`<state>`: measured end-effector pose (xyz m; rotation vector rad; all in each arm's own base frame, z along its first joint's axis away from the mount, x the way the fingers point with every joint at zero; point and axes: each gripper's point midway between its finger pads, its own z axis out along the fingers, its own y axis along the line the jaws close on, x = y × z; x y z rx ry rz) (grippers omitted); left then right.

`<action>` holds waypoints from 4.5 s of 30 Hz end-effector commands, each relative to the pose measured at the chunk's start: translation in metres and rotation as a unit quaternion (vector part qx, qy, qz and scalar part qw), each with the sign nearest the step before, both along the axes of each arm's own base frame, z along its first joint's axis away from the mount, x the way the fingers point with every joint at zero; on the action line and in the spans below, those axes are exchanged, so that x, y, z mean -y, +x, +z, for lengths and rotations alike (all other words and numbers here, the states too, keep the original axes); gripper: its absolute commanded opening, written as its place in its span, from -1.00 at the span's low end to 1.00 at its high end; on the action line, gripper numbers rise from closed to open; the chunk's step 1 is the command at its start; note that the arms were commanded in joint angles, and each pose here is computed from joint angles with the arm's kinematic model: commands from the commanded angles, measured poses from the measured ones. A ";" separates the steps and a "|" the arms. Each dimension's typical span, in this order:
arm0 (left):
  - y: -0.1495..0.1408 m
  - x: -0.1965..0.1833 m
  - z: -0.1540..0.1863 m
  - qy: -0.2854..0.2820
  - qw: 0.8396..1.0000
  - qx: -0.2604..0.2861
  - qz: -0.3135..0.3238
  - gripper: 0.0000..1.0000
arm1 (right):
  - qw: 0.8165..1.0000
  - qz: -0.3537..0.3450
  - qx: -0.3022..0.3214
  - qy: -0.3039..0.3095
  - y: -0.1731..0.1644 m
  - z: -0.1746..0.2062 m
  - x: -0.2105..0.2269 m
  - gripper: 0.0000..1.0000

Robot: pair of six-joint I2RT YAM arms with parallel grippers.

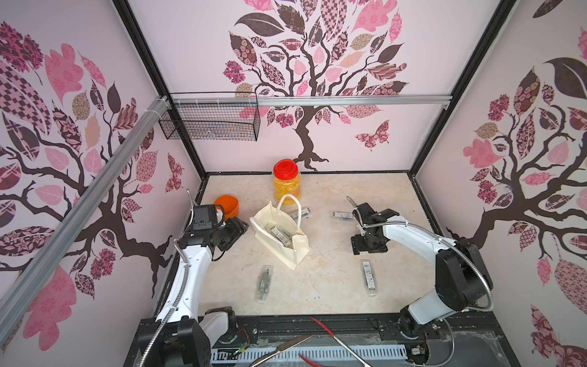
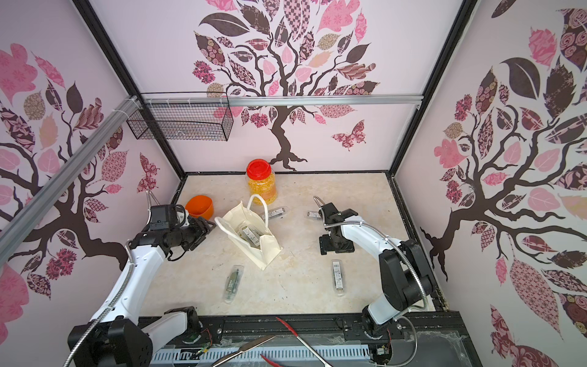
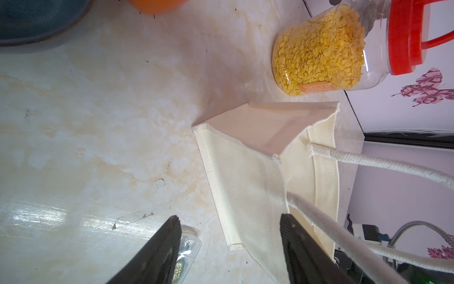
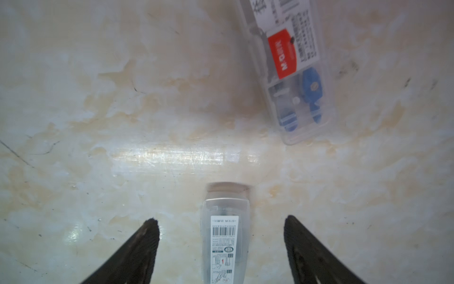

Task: Put the compass set into the canvas bag
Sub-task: Move the compass set to the center of the board, then pick up the compass set at the center of the board, then place the compass set in the canvas bag.

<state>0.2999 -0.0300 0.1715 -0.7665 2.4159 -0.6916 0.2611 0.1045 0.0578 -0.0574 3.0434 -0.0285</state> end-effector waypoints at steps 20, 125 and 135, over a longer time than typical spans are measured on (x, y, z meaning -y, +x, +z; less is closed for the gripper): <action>0.003 0.001 0.002 0.002 1.000 0.011 -0.007 0.37 | 0.994 -0.014 -0.111 0.012 -0.051 -0.054 0.004 0.31; -0.011 -0.020 -0.014 0.039 0.998 -0.026 0.042 0.36 | 0.868 0.385 0.290 0.118 0.058 0.178 -0.330 -0.04; -0.017 -0.020 -0.017 0.040 0.998 -0.036 0.038 0.36 | 0.881 0.399 0.236 0.096 0.063 0.121 -0.343 -0.01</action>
